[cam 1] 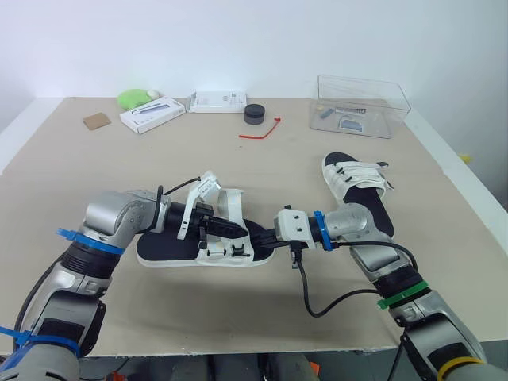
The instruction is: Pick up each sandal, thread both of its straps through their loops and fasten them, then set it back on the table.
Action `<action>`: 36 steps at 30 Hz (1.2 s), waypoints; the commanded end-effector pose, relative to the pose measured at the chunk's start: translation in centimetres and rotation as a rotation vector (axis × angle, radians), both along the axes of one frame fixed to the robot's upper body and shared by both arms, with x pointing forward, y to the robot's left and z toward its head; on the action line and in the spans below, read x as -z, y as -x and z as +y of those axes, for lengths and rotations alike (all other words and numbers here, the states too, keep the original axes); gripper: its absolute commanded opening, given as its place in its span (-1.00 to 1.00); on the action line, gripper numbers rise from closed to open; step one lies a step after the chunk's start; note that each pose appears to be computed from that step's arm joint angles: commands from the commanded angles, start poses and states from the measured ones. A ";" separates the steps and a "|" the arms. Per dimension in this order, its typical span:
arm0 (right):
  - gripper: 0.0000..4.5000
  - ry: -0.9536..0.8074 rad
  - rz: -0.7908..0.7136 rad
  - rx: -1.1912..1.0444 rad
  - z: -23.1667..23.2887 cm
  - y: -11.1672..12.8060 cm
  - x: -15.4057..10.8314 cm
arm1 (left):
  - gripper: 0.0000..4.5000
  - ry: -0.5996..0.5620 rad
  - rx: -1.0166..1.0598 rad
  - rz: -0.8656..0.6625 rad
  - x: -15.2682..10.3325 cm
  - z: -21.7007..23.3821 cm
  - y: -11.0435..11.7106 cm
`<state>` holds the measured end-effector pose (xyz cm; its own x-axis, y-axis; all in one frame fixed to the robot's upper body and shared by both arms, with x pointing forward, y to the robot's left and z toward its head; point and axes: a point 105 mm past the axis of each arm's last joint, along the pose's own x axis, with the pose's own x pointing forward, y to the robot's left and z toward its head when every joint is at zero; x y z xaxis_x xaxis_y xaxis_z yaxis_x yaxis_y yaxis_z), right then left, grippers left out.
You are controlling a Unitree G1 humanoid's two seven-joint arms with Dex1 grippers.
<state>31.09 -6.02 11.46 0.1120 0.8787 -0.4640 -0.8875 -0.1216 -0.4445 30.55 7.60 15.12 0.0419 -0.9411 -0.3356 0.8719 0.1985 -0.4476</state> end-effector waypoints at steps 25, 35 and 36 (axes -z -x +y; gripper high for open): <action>-1.00 0.076 0.042 -0.012 -0.6 0.8 1.9 | -0.99 -0.030 0.259 -0.086 0.3 -1.6 3.2; -1.00 0.074 0.038 -0.010 -0.4 0.6 1.8 | -0.99 -0.112 0.208 -0.119 1.6 -1.7 2.0; -1.00 0.074 0.038 -0.009 -0.5 0.6 1.8 | -0.99 -0.123 0.188 -0.125 1.8 -1.6 1.5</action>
<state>30.72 -6.06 11.42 0.1012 0.8777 -0.4683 -0.8844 -0.1362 -0.4464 28.83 6.21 14.29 -0.0884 -0.9039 -0.4185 0.9474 0.0535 -0.3156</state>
